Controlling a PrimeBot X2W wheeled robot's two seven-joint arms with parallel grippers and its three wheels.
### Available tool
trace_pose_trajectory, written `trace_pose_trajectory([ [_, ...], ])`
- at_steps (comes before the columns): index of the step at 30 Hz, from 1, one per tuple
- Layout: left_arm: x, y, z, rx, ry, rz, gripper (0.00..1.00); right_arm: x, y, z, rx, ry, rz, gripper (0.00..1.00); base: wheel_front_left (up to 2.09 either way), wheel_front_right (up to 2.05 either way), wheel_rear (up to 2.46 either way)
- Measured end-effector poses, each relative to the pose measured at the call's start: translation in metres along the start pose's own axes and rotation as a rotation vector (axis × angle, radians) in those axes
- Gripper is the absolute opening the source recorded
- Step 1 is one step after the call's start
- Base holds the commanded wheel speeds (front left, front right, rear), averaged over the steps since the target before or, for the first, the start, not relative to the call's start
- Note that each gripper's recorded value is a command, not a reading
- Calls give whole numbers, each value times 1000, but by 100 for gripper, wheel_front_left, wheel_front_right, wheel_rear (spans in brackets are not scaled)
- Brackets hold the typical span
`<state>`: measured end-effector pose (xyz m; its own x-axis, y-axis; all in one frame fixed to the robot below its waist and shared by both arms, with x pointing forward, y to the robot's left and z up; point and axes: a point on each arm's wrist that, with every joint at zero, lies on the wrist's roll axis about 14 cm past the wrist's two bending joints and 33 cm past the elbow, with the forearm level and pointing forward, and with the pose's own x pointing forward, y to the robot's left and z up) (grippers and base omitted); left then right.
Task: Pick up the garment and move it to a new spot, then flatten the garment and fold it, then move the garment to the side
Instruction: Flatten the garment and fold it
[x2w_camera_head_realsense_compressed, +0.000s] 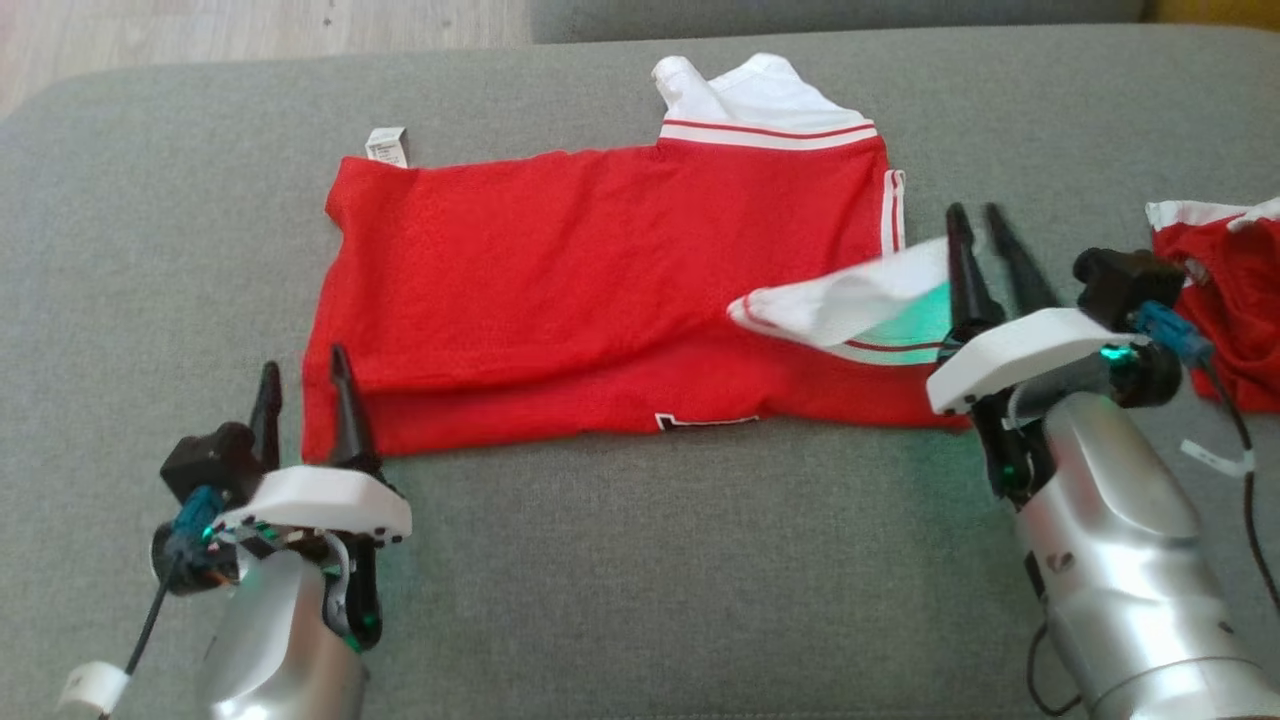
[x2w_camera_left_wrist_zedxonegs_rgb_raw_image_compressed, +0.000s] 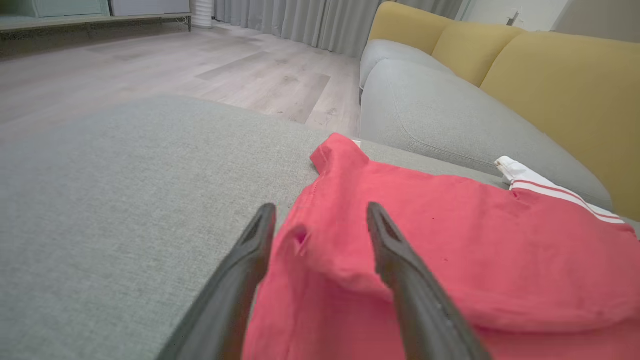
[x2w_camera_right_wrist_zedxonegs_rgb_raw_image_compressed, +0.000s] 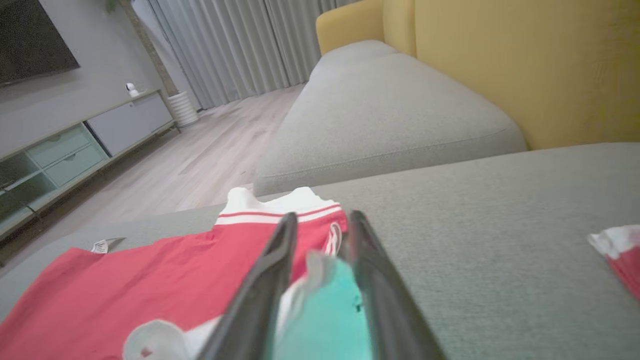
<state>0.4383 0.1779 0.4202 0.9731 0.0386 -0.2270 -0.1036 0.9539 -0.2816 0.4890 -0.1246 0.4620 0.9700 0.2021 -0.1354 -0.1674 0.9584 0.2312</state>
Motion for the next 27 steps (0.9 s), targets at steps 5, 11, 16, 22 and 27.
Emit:
trace_pose_trajectory([
  [5, -3, 0, 20, 108, -61, -7, 100, -2, -6, 23, -94, -65, -13, 100, 0, 0, 0],
  [11, -35, 6, 4, 229, -42, -16, 100, -30, -1, 27, -139, -116, 0, 100, 0, 0, 0],
  [16, -70, 17, -19, 260, 0, 0, 100, -79, -6, -28, -116, 2, -26, 100, 0, 0, 0],
  [22, -91, 23, -22, 259, -6, 15, 100, -100, -4, -39, -91, 18, -34, 100, 0, 0, 0],
  [27, -107, 26, -30, 261, 4, 22, 100, -118, -4, -53, -64, 46, -46, 100, 0, 0, 0],
])
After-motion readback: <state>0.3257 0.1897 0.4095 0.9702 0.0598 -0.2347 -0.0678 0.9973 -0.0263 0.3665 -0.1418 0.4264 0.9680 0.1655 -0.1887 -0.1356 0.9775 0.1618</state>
